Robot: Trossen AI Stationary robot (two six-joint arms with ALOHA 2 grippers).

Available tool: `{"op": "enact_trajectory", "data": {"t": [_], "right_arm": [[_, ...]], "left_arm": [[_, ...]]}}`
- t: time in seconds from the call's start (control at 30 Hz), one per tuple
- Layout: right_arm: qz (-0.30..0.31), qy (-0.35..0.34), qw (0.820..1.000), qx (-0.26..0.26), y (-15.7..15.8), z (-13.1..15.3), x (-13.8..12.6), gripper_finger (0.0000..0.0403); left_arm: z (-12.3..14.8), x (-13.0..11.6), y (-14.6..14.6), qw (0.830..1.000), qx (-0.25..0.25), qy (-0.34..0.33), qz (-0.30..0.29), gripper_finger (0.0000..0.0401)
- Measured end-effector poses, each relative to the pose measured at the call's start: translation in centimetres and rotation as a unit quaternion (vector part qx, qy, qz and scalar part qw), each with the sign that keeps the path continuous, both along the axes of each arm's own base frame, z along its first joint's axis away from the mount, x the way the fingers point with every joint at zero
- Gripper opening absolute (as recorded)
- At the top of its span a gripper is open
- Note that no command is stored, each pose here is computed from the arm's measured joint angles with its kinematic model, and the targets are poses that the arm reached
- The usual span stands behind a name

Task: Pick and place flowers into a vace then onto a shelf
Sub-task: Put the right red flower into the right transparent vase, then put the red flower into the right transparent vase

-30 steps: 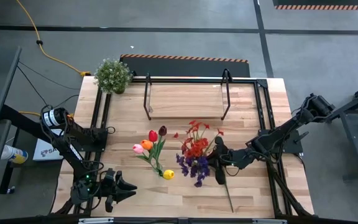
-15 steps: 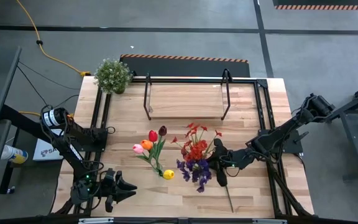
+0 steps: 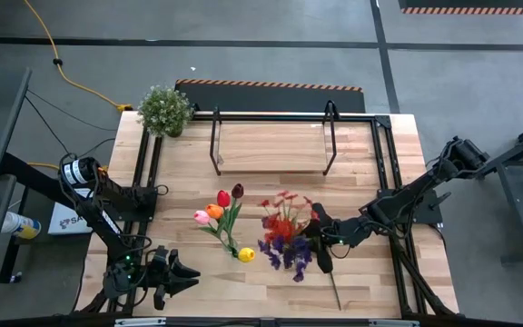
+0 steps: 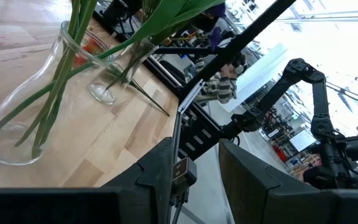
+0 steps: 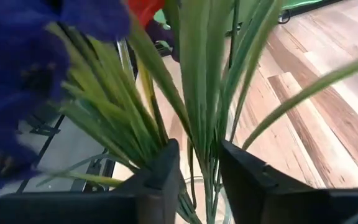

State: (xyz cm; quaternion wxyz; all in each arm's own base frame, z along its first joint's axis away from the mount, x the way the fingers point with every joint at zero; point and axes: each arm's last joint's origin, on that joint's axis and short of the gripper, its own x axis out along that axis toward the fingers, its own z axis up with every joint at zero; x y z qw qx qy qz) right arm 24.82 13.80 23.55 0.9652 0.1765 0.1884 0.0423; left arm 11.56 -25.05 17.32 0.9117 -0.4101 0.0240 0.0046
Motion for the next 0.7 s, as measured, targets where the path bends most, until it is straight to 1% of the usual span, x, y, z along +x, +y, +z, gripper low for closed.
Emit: {"op": "enact_trajectory", "data": {"t": [0.1, 0.2, 0.7], "right_arm": [[0.002, 0.0, 1.0, -0.003, 0.0, 0.0, 0.0, 0.0123], [0.016, 0.0, 1.0, -0.001, 0.0, 0.2, -0.1, 0.013], [0.046, 0.033, 0.998, -0.004, -0.8, 1.3, -1.9, 0.0113]], "left_arm": [[0.0, 0.0, 0.0, 1.0, 0.0, 0.0, 0.0, 0.0163], [0.0, 0.0, 0.0, 1.0, 0.0, 0.0, 0.0, 0.0163], [0.0, 0.0, 0.0, 1.0, 0.001, 0.0, 0.0, 0.0163]]}}
